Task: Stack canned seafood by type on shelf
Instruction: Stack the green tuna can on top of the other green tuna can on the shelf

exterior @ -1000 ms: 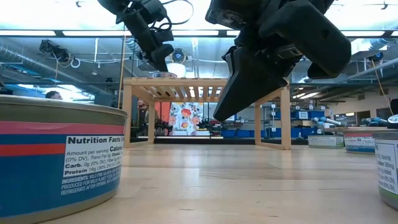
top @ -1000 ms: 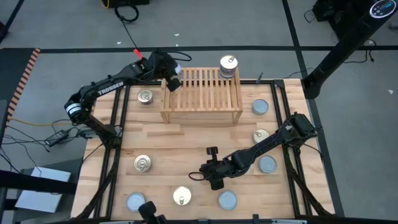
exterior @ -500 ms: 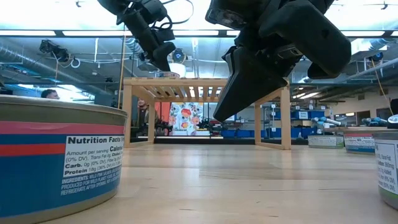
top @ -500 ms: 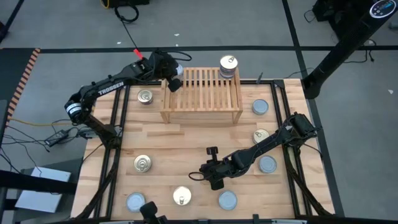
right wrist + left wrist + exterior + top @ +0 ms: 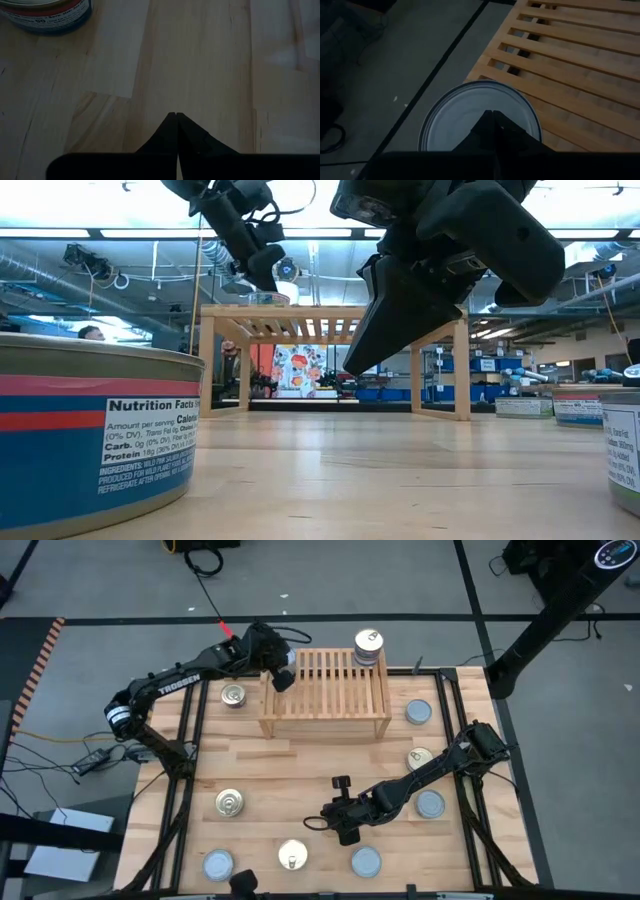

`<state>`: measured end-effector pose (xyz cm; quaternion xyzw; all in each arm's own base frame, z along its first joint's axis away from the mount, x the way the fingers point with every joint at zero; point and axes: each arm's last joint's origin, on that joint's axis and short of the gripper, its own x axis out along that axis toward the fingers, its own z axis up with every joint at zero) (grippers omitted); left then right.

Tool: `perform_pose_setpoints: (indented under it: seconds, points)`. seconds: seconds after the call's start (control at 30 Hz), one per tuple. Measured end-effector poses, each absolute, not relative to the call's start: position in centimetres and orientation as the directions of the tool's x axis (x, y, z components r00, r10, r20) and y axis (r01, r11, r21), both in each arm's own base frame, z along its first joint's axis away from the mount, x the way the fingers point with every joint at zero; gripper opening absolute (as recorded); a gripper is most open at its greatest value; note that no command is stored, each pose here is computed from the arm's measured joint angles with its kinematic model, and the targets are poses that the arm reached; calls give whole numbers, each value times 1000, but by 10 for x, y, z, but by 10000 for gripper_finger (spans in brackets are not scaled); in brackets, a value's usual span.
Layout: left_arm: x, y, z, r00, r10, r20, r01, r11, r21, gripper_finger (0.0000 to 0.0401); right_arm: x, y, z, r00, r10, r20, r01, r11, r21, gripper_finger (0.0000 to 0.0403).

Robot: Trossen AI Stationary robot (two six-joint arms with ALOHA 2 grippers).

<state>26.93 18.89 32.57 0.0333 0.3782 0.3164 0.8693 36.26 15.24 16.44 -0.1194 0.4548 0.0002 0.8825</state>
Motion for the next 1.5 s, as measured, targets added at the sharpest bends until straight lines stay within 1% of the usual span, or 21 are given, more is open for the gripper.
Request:
perform_pose_setpoints:
  seconds: [0.4,0.6,0.73,1.1,1.3,1.5]
  points:
    - [267,192,326,475,618,-627,-529,770,358,1,363,153,164,586,-108,-803,-109,971,-211,8]
    - [261,200,326,424,660,-621,-559,730,394,1,363,153,164,586,-108,-803,-109,971,-211,8]
    - [258,204,326,409,670,-620,-559,721,409,1,363,153,164,586,-108,-803,-109,971,-210,8]
    - [264,207,325,449,669,-592,-560,727,397,1,363,153,164,587,-108,-803,-109,971,-210,8]
    - [272,213,318,449,671,-590,-559,726,400,1,363,153,164,586,-108,-803,-109,971,-211,8]
    - [273,213,320,464,680,-568,-567,720,399,1,362,152,164,583,-109,-805,-111,971,-212,8]
